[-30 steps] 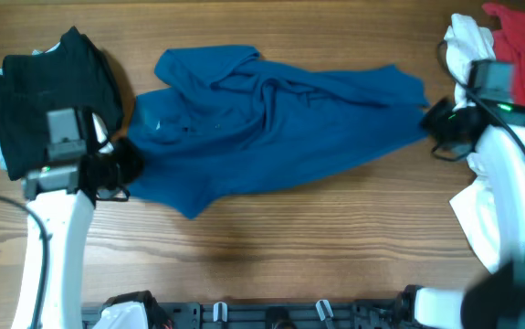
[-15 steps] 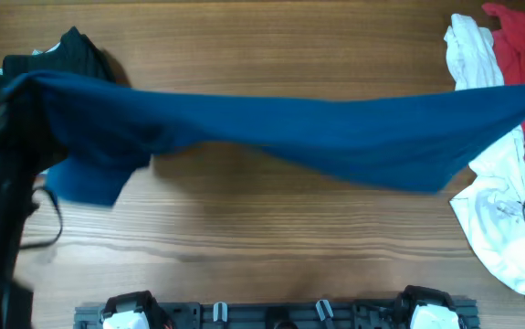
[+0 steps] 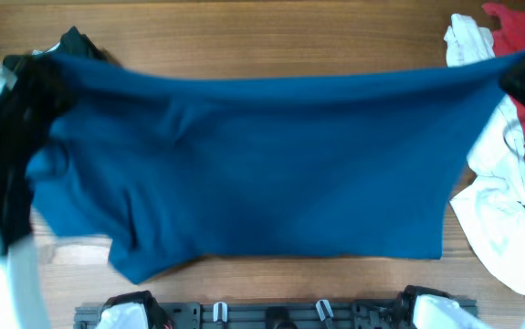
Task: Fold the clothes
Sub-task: 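Lift the shirt with both grippers and swing it forward to flatten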
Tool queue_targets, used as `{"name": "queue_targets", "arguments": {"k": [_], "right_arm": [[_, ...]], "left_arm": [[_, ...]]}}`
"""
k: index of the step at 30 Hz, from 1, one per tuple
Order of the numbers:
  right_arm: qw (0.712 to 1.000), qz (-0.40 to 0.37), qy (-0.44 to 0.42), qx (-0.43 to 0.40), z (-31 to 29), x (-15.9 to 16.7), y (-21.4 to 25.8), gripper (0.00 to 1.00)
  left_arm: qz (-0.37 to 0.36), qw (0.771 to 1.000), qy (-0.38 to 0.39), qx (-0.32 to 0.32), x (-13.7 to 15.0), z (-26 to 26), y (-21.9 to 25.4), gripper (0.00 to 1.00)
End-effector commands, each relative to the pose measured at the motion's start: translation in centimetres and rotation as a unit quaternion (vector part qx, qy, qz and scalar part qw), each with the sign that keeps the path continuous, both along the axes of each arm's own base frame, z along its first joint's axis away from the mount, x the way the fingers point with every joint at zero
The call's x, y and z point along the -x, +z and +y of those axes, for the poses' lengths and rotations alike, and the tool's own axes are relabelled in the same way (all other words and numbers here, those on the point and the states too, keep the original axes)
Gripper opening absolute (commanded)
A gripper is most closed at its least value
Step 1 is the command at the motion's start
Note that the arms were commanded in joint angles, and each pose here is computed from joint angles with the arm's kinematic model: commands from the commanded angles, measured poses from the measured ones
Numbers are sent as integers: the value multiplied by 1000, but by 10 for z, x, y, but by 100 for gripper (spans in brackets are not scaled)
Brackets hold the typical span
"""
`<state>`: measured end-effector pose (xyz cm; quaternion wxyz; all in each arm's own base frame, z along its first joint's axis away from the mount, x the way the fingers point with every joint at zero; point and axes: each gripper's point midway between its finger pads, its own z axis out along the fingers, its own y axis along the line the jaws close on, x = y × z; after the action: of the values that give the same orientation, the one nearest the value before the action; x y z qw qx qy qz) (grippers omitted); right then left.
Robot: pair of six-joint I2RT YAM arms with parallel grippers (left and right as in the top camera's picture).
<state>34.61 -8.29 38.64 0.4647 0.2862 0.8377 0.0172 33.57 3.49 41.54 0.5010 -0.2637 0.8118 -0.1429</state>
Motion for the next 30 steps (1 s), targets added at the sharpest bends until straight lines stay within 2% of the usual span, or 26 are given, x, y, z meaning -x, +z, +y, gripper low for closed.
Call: {"name": "queue_targets", "arguments": {"k": [1,2,3,5,7,10,13,17,21,25,27,30], "right_arm": [[999,24,42,-22,3,-65,-39,4],[997,6,67,-41,9,-94,-48,4],[995,-17,71,-61,11,-111,-47,4],[992,-60,64,-94,13,-129,-35,4],[984,-117,60,-124,16,-137,-4,4],[972,-193,69,-112,17,-134,58,4],[965,-238,82,-73,18,-120,110,4],[972,-222,65,-36,11,-102,122,4],[990,-127,51,-15,4,-90,79,4],[999,29,14,7,-12,-68,7,4],[994,106,-7,21,-22,-55,-26,4],[979,201,-25,31,-32,-40,-69,4]], "left_arm": [[44,998,-40,15,-77,-5,-51,4],[33,998,-54,18,-111,-8,-63,4],[12,997,-76,25,-131,-15,-64,4],[-26,993,-108,35,-150,-25,-54,4],[-93,987,-120,47,-165,-30,-19,4],[-187,974,-123,26,-160,-30,55,4],[-260,957,-127,-3,-136,-32,130,4],[-293,946,-131,-41,-108,-35,175,4],[-220,966,-133,-24,-104,-36,143,4],[-36,987,-153,8,-105,-48,44,4],[64,982,-179,12,-99,-61,-9,4],[201,953,-227,14,-87,-87,-81,4]]}}
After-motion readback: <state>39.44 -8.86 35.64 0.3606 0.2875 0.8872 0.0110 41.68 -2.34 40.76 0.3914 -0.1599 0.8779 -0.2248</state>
